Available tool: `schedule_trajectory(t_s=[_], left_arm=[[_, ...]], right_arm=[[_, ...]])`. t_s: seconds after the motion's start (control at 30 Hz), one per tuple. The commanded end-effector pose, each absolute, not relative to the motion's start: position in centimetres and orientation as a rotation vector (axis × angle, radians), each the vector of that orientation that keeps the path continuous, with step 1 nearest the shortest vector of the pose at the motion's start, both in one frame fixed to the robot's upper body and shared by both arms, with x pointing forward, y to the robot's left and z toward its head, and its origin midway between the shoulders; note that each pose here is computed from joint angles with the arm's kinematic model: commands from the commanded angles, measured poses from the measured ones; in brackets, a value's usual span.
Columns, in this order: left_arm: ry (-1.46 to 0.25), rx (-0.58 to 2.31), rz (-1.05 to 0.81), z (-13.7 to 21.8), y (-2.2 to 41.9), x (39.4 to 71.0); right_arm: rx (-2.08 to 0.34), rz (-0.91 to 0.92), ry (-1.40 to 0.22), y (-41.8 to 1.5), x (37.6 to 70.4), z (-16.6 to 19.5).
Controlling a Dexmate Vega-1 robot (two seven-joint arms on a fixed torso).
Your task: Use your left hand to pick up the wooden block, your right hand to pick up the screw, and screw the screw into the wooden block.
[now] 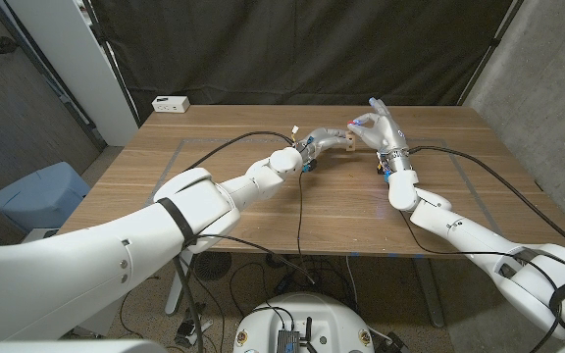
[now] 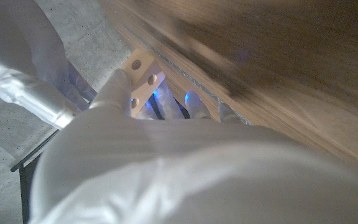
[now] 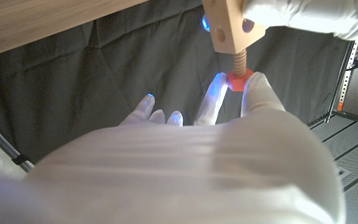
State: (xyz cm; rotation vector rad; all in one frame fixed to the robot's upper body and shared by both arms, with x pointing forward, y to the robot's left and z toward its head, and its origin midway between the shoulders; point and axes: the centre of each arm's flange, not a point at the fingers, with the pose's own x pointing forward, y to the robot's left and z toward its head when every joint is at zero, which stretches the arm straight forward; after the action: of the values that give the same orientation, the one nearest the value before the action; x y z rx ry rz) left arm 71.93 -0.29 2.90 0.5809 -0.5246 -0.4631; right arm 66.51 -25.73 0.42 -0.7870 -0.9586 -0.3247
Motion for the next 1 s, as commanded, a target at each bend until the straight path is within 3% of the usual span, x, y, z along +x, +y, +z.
schedule_trajectory(t_s=[0.03,1.0], left_arm=[[-0.522,0.582,-0.462,2.98,-0.28,71.96],[-0.521,0.584,-0.466,2.85,-0.35,71.94]], right_arm=[[-0.787,-0.321,-0.955,-25.69,66.60,0.35],[-0.792,-0.312,-0.945,-25.90,66.67,-0.01]])
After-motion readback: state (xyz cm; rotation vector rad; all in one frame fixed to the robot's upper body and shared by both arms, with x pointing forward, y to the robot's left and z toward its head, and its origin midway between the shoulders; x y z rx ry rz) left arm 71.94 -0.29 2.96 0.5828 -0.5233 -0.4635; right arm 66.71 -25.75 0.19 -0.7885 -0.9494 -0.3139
